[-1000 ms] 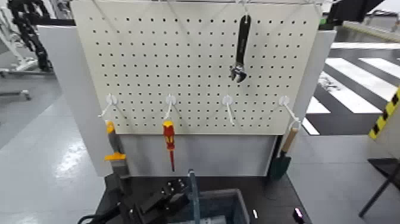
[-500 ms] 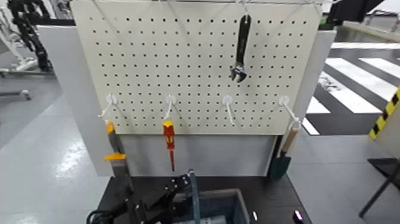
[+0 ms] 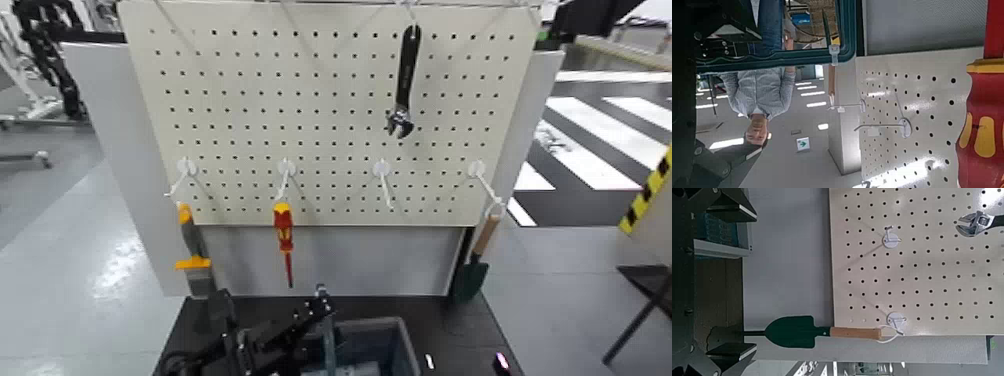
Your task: Grasp the handle of the crate.
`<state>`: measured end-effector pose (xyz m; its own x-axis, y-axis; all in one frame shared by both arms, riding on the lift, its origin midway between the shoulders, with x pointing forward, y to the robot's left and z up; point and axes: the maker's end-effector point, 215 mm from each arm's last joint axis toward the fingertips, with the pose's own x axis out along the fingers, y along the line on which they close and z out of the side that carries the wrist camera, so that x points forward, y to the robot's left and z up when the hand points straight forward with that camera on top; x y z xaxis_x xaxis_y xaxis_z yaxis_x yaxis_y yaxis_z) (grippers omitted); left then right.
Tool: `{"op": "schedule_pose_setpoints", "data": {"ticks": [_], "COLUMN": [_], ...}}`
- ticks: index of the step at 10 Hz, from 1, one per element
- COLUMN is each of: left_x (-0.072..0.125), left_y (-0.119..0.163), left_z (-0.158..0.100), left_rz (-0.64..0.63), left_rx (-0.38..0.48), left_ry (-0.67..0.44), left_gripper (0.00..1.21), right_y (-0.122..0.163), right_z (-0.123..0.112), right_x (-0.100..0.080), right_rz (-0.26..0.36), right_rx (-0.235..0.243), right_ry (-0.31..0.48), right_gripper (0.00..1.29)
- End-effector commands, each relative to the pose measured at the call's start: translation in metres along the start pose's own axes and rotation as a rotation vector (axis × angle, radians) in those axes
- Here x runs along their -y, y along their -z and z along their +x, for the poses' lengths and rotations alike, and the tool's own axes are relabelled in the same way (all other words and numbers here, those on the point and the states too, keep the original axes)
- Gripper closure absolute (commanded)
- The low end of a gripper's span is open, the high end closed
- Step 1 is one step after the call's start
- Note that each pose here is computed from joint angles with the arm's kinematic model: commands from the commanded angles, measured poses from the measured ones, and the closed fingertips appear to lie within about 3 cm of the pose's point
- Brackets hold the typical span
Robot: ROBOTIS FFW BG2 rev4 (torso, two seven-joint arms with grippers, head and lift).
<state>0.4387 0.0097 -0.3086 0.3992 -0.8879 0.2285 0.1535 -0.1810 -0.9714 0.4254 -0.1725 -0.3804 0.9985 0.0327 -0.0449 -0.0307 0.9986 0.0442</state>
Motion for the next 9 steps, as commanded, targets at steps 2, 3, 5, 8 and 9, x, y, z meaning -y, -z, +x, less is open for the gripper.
{"op": "schedule_pose_setpoints", "data": {"ticks": [2,3,5,8,9], "left_x": [-0.0024,-0.0027,-0.0055,-0.006,-0.0063], "left_y": [0.0014,0.0003,0.0031,0.0064,0.0081], "left_z": [0.0005,-0.0003,-0.0007,0.0004,0.0003], "left_rz": [-0.005,-0.006,-0.011,-0.017,-0.018], "left_rx": [-0.008,-0.006,-0.012,-0.016,-0.018], "left_ry": [-0.006,-0.008,-0.016,-0.015,-0.016], "left_gripper": [1.16,1.18,1.18,1.18,1.18], "right_y": [-0.0017,-0.0015,-0.0014,-0.0023,-0.0023], "right_z": [0.0005,0.0,0.0005,0.0005,0.0005], "right_x": [0.0,0.0,0.0009,0.0011,0.0011], "right_rz": [0.0,0.0,0.001,-0.002,-0.002], "right_rx": [0.007,0.007,0.007,0.01,0.01], "right_ry": [0.0,0.0,0.001,0.0,0.0], "right_gripper": [0.14,0.14,0.14,0.14,0.14]}}
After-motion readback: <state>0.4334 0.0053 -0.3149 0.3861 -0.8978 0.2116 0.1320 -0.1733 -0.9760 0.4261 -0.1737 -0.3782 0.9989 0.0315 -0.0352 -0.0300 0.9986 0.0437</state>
